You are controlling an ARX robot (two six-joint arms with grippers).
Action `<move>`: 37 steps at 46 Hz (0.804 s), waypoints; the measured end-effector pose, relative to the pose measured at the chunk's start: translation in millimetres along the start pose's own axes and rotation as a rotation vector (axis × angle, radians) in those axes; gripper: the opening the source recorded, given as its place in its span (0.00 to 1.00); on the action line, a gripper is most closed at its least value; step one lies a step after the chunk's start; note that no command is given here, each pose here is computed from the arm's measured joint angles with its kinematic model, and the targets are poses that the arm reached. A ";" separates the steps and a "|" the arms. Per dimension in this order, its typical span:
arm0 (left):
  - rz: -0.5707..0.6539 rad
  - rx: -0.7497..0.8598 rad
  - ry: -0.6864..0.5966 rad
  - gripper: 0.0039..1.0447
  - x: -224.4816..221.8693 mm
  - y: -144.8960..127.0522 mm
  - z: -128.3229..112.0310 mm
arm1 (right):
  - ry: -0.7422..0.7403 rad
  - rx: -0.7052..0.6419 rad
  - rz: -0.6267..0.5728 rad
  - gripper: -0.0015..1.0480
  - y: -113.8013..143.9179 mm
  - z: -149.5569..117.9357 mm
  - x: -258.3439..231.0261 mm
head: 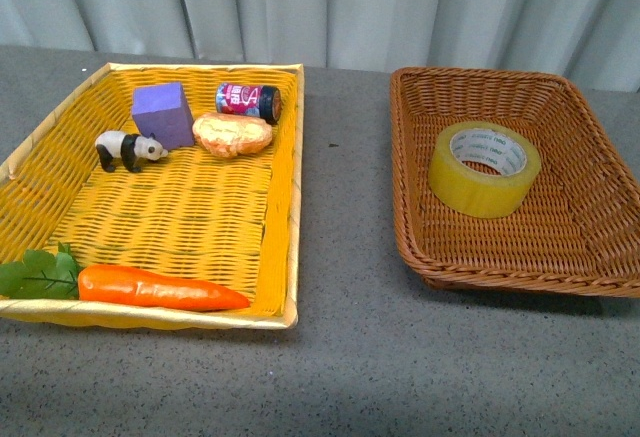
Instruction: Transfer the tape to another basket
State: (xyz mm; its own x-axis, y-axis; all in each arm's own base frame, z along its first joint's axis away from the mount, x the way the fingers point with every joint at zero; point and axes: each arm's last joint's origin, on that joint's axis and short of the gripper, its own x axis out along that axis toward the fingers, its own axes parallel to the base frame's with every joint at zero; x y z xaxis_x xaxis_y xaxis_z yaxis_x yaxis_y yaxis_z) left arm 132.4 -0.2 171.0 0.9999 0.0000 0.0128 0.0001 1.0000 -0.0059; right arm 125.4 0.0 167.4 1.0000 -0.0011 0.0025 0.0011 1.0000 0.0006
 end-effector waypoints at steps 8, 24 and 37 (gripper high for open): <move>0.000 0.000 -0.007 0.03 -7.6 0.0 2.0 | -0.005 0.000 0.002 0.01 0.1 1.0 -6.2; 0.000 0.000 -0.011 0.03 -17.5 0.0 3.0 | -0.006 0.000 0.003 0.01 0.1 1.0 -13.9; 0.000 0.000 -0.010 0.03 -23.9 0.0 2.5 | 0.006 0.000 0.003 0.01 0.0 -2.4 -27.1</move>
State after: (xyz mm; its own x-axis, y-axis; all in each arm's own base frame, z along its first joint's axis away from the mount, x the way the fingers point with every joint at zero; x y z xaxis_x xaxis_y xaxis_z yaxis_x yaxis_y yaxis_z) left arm 108.5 -0.2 173.2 0.9997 0.0004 0.0231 -0.0002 1.0000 -0.0060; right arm 98.4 0.1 164.9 1.0000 0.0019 -0.0040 -0.0019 1.0000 0.0002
